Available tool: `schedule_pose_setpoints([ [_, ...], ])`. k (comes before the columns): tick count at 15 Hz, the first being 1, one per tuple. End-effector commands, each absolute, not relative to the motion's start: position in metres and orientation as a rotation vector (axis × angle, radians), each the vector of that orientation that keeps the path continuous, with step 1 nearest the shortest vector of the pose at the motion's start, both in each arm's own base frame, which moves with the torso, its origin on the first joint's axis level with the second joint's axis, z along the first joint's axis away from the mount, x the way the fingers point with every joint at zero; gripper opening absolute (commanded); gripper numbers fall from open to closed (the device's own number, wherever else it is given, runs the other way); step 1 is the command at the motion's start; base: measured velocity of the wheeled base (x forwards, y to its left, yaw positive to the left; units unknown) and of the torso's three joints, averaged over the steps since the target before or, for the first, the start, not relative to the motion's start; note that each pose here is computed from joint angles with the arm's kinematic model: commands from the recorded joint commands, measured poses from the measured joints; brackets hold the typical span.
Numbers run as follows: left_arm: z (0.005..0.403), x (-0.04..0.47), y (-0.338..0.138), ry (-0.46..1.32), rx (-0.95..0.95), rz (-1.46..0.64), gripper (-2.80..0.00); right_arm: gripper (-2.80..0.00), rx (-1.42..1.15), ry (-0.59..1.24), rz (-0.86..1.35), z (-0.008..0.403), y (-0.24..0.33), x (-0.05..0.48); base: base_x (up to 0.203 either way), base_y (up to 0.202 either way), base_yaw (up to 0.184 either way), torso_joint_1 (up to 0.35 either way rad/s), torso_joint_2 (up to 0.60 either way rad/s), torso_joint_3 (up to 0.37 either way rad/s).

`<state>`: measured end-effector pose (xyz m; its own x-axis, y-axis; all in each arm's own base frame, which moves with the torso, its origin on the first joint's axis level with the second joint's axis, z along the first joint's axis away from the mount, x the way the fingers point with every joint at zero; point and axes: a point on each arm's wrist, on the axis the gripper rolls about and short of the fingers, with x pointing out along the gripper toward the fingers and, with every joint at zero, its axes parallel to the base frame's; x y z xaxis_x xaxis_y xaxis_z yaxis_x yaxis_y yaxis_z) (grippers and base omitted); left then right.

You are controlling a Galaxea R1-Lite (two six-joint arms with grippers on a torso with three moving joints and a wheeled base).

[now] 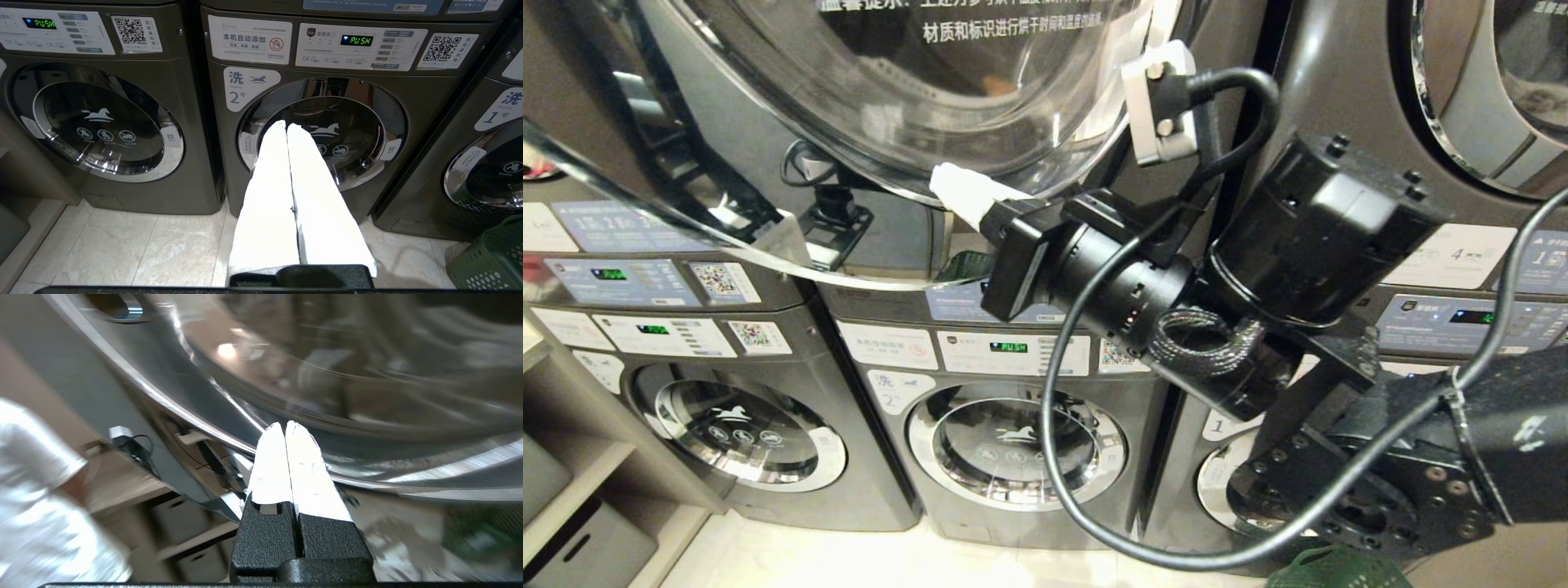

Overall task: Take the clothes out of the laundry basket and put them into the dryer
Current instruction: Close the dryer

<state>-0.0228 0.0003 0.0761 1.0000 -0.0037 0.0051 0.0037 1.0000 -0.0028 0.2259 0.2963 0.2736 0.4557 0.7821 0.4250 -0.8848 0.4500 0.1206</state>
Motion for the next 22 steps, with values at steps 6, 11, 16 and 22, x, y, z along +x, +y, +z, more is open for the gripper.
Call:
schedule_pose_setpoints([
  [6, 0.076, -0.023, 0.0, -0.008, -0.003, -0.003, -2.8, -2.8, 0.269, -0.213, 0.69, 0.308, 0.15, 0.194, 0.0, 0.0, 0.0, 0.0, 0.0, 0.0],
  [11, 0.076, -0.023, 0.0, -0.008, -0.003, -0.005, -2.8, -2.8, 0.129, 0.008, 0.176, 0.269, 0.003, 0.116, 0.0, 0.0, 0.0, 0.0, 0.0, 0.0],
  [16, 0.076, -0.023, 0.0, -0.008, -0.003, -0.003, -2.8, -2.8, -0.041, 0.139, 0.083, 0.152, 0.0, 0.034, 0.0, 0.0, 0.0, 0.0, 0.0, 0.0],
  [22, 0.076, -0.023, 0.0, -0.008, -0.003, -0.003, -2.8, -2.8, -0.126, 0.206, 0.145, 0.085, 0.002, 0.0, 0.0, 0.0, 0.0, 0.0, 0.0, 0.0],
])
